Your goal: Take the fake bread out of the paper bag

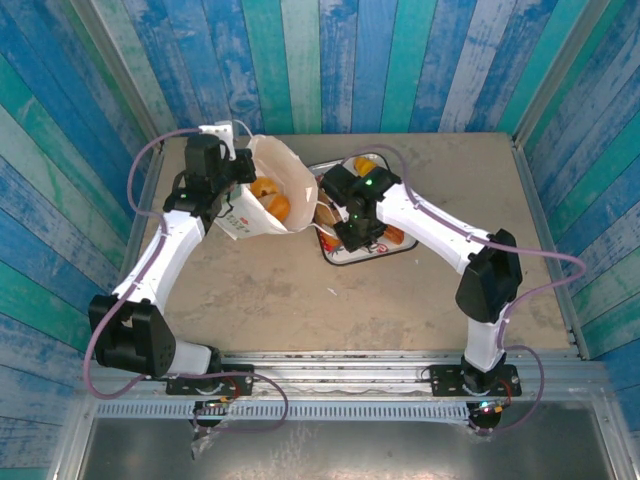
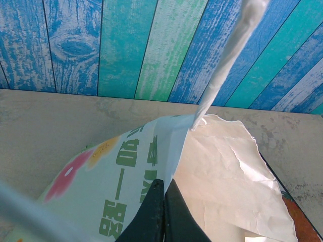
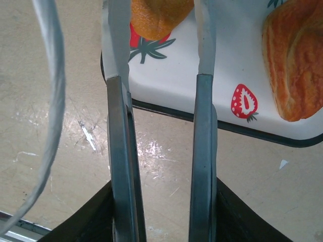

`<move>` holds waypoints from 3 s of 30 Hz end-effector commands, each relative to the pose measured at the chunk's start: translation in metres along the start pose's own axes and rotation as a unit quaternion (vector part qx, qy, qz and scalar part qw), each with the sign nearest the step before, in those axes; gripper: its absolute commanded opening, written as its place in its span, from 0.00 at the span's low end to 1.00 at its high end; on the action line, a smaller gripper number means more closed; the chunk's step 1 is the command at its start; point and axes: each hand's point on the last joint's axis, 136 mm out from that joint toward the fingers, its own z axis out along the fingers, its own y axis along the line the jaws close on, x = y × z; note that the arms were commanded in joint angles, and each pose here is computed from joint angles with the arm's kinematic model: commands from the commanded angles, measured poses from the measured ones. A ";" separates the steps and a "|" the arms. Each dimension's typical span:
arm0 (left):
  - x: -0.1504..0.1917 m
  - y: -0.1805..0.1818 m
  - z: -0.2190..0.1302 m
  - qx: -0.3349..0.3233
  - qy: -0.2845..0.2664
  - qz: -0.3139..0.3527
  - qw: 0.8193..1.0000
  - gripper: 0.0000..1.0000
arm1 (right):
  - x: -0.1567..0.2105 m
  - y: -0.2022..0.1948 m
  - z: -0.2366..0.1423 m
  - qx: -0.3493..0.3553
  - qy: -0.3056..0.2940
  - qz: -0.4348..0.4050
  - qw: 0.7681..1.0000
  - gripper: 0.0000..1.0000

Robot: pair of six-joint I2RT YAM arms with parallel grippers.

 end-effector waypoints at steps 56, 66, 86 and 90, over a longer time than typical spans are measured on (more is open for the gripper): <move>0.018 -0.056 -0.023 0.173 -0.013 0.125 0.977 0.00 | -0.027 0.079 -0.105 -0.148 -0.070 -0.060 0.985 0.40; 0.020 -0.061 -0.027 0.186 -0.009 0.136 0.973 0.00 | -0.052 0.087 -0.067 -0.131 -0.050 -0.062 0.988 0.45; 0.018 -0.063 -0.029 0.191 -0.011 0.137 0.972 0.00 | -0.065 0.075 -0.030 -0.113 -0.022 -0.035 0.993 0.50; 0.017 -0.064 -0.029 0.193 -0.012 0.137 0.972 0.00 | -0.067 0.073 -0.023 -0.112 -0.018 -0.032 0.993 0.50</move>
